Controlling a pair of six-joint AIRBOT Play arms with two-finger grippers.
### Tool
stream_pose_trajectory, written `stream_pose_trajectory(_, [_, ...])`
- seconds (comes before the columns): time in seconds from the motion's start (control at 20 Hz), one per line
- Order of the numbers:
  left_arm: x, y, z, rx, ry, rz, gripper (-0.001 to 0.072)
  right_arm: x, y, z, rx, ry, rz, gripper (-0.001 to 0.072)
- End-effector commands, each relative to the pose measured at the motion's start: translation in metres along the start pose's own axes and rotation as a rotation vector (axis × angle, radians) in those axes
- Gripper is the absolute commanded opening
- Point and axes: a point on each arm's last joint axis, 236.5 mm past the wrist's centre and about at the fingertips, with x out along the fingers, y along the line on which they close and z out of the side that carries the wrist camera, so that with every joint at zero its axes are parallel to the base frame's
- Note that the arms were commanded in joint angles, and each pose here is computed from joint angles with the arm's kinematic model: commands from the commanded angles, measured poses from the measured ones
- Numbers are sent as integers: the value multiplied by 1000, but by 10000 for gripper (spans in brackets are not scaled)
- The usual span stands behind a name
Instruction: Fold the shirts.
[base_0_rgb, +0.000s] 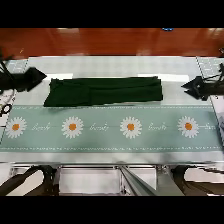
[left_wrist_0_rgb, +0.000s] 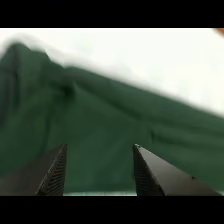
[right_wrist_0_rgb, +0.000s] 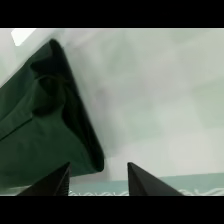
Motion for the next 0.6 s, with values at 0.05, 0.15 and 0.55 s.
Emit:
stream_pose_trajectory(0.05, [14, -28, -59, 83, 62, -37, 507, 52, 0, -23, 70, 34, 59, 418])
stream_pose_trajectory(0.15, [21, -38, -62, 103, 61, -50, 507, 75, 6, -28, 84, 60, 86, 418])
stream_pose_trajectory(0.55, [31, -41, -75, 93, 109, -60, 507, 122, 38, -18, 75, 147, 129, 418])
